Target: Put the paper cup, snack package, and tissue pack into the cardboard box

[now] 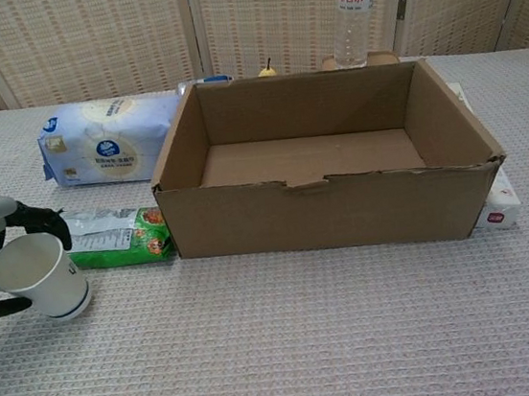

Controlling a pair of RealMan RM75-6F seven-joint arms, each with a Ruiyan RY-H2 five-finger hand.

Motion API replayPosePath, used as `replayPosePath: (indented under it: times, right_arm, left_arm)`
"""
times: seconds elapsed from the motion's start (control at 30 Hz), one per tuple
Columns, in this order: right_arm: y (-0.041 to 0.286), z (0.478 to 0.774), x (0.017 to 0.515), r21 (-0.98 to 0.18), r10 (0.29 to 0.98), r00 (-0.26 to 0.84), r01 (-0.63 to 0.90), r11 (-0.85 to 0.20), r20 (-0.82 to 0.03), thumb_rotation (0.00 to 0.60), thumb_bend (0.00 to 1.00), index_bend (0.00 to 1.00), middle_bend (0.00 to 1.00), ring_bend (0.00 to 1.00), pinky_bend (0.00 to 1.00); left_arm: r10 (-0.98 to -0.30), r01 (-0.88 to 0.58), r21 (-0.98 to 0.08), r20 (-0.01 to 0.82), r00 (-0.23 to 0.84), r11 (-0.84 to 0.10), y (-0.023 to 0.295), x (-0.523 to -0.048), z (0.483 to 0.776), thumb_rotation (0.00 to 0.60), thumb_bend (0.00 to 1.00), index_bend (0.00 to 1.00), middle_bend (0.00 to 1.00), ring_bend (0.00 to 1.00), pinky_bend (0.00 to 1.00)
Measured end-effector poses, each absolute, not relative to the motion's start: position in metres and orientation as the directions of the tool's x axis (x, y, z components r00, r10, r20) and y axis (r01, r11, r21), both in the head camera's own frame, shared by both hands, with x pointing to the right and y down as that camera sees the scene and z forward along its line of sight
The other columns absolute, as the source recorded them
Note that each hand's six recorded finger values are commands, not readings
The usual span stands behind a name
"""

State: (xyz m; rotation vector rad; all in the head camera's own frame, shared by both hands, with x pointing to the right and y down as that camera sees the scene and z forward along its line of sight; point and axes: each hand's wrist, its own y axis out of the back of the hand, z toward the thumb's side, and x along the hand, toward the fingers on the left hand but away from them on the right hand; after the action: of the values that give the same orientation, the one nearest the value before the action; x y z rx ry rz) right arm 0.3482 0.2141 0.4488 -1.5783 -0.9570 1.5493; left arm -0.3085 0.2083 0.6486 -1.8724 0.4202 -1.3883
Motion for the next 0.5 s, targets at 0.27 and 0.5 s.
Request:
replayPosePath:
  times: [0.27, 0.5]
  right_arm:
    - [0.213, 0.447, 0.350, -0.884, 0.885, 0.000, 0.030, -0.466, -0.466, 0.600, 0.00, 0.00, 0.00, 0.00, 0.00]
    - [0.214, 0.447, 0.349, -0.884, 0.884, 0.006, 0.031, -0.467, -0.467, 0.600, 0.00, 0.00, 0.00, 0.00, 0.00]
  left_arm:
    - [-0.669, 0.220, -0.756, 0.651, 0.359, -0.617, 0.184, -0.311, 0.618, 0.600, 0.26, 0.35, 0.43, 0.30, 0.48]
    - [-0.697, 0.258, -0.797, 0.603, 0.389, -0.546, 0.132, -0.292, 0.567, 0.600, 0.27, 0.37, 0.44, 0.30, 0.48]
